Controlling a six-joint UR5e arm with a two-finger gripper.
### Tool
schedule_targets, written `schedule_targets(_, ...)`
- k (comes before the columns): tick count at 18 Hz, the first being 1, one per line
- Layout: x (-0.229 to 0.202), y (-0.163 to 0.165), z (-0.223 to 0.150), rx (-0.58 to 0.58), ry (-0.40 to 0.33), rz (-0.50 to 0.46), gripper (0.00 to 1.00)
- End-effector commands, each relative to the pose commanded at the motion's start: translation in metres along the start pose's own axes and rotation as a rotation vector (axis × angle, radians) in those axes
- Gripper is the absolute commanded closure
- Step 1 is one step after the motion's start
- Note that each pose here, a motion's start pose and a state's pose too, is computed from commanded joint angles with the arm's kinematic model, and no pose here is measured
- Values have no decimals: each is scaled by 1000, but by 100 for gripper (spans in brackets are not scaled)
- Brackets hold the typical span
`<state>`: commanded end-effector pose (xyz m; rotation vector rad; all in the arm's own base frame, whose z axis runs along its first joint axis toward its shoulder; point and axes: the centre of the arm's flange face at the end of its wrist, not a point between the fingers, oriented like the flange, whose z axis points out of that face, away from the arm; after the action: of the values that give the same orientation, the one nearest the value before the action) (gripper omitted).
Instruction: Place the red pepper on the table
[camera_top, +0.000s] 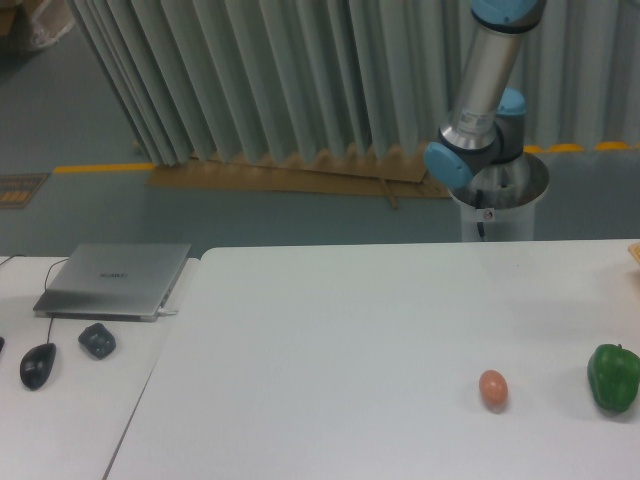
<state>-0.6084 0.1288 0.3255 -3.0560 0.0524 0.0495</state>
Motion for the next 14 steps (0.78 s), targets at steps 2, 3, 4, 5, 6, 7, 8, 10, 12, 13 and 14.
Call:
schedule_targets(2,-1,0,-4,2,-8,-101,0)
schedule_targets(3,-2,0,-4,0,-9,-127,0)
schedule_targets(4,-2,1,-2,2,-3,-154,0)
schedule_targets(5,-1,3,1,1,1,-197,0)
schedule_targets(6,-2,6,0,-6,2,-261,0)
schedule_targets(7,-1,7,4,-7,11,-285,0)
schedule_targets(8,2,6,8,-10,22,-291,0)
schedule_targets(10,6,1,20,-15,66,-275,0)
schedule_targets(12,12,-7,26,-19,110,-264,0)
schedule_targets(13,14,-10,28,-21,123,-259,0)
schedule_targets(14,20,-11,33,-25,144,-256,0)
